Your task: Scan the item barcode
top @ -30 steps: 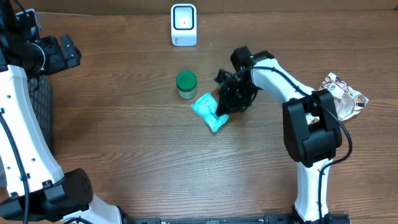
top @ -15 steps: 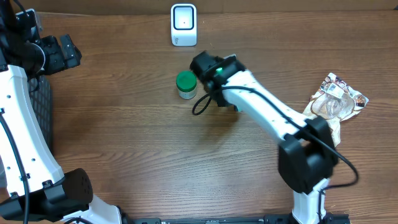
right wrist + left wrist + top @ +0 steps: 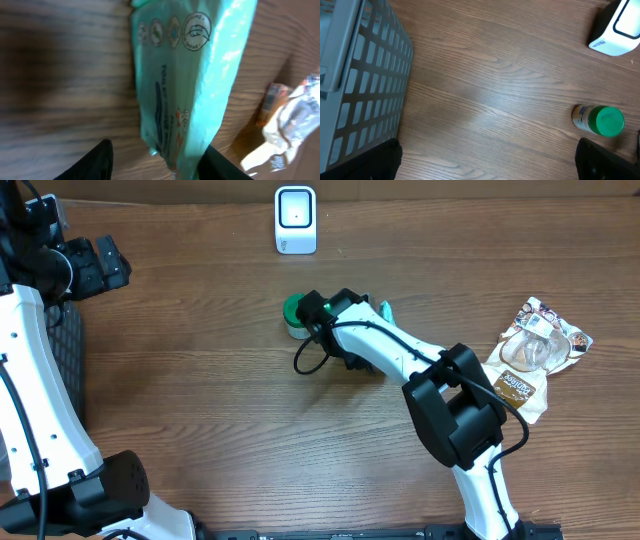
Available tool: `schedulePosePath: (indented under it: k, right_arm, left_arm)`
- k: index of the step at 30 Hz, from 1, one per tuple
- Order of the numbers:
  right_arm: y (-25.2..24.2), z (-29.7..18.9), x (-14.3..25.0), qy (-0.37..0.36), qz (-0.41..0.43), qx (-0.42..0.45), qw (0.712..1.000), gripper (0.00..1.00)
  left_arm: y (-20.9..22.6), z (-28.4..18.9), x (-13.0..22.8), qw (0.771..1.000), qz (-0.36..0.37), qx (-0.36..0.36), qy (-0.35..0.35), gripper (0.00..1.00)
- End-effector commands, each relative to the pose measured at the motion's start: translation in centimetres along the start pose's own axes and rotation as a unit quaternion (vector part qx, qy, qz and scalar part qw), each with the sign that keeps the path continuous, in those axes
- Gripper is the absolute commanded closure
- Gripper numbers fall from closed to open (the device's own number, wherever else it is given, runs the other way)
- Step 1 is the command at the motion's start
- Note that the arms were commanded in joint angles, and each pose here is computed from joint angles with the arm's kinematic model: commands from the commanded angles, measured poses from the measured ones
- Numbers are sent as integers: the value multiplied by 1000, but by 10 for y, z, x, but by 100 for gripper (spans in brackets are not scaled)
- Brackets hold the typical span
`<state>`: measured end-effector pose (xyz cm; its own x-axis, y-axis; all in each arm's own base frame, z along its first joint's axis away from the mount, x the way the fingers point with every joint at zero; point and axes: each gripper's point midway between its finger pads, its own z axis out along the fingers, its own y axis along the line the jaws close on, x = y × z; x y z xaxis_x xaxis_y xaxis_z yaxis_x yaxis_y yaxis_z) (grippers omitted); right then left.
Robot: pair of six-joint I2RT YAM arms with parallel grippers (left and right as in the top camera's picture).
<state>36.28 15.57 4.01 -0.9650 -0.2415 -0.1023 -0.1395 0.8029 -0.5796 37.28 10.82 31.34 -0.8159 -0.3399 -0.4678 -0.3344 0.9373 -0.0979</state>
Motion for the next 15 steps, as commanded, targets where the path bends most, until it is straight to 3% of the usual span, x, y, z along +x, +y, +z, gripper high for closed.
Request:
schedulePosePath:
  k: [1, 7, 10, 15]
  right_arm:
    - [20, -11, 6, 24, -4, -74, 997, 52]
    - [39, -42, -4, 15, -31, -170, 985, 53]
    - [50, -64, -7, 13, -48, -233, 971, 60]
    - [22, -92, -26, -4, -1, -271, 962, 63]
  left_arm:
    - [0, 1, 1, 1000, 8, -1, 2, 0]
    - [0, 1, 1, 1000, 8, -1, 2, 0]
    - [0, 1, 1, 1000, 8, -1, 2, 0]
    - [0, 1, 1, 1000, 8, -1, 2, 0]
